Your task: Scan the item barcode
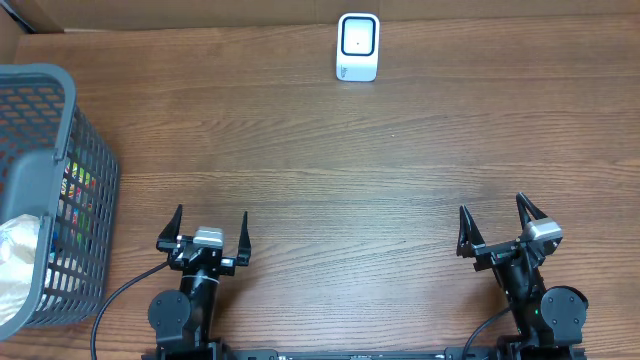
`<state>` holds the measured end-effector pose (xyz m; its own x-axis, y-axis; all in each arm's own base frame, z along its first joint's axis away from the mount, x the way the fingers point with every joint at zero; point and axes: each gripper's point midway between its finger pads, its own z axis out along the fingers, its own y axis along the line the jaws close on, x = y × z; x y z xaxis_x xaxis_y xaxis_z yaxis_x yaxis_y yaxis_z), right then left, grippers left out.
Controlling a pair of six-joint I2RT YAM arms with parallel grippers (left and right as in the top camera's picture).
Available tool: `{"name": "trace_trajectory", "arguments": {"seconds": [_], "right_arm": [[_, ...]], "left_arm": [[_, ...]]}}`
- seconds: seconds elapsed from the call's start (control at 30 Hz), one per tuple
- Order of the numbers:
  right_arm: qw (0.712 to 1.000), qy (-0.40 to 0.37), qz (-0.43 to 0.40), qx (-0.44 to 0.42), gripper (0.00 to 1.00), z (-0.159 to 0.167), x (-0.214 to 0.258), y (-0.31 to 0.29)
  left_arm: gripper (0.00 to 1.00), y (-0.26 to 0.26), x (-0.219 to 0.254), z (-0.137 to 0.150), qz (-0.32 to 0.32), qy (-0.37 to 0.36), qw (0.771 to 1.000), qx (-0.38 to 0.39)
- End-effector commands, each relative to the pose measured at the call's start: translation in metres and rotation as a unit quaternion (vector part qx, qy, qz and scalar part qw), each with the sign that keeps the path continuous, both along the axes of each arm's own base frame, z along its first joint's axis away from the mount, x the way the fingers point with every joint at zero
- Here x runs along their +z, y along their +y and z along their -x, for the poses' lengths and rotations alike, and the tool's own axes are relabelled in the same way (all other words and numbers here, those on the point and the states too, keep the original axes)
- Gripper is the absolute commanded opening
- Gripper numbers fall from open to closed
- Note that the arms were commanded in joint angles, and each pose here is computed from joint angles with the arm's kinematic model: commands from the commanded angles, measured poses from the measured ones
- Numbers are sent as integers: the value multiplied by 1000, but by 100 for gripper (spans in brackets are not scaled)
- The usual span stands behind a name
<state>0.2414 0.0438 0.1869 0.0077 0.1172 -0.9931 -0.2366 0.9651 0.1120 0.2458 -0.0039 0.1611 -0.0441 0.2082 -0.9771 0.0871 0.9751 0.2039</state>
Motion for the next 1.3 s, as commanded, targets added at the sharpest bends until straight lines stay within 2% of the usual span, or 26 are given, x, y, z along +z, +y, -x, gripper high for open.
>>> {"name": "trace_trajectory", "arguments": {"seconds": [0.0, 0.23, 0.43, 0.77, 1.0, 1.27], "right_arm": [[1000, -5, -2, 12, 100, 1, 0, 4], [999, -24, -5, 36, 100, 6, 17, 12], [998, -56, -5, 41, 100, 13, 52, 13], [997, -62, -4, 40, 100, 9, 111, 13], [999, -21, -4, 40, 100, -26, 163, 15], [995, 74, 0, 66, 100, -101, 206, 28]], "left_arm": [[100, -13, 3, 2, -9, -9, 999, -40], [100, -18, 22, 7, -8, -18, 998, -54], [100, -19, 51, 13, -5, 3, 998, -55], [100, -29, 120, -7, 29, 48, 994, -89], [100, -33, 177, -33, 74, 123, 984, -108], [100, -39, 218, -51, 135, 251, 952, -115]]}}
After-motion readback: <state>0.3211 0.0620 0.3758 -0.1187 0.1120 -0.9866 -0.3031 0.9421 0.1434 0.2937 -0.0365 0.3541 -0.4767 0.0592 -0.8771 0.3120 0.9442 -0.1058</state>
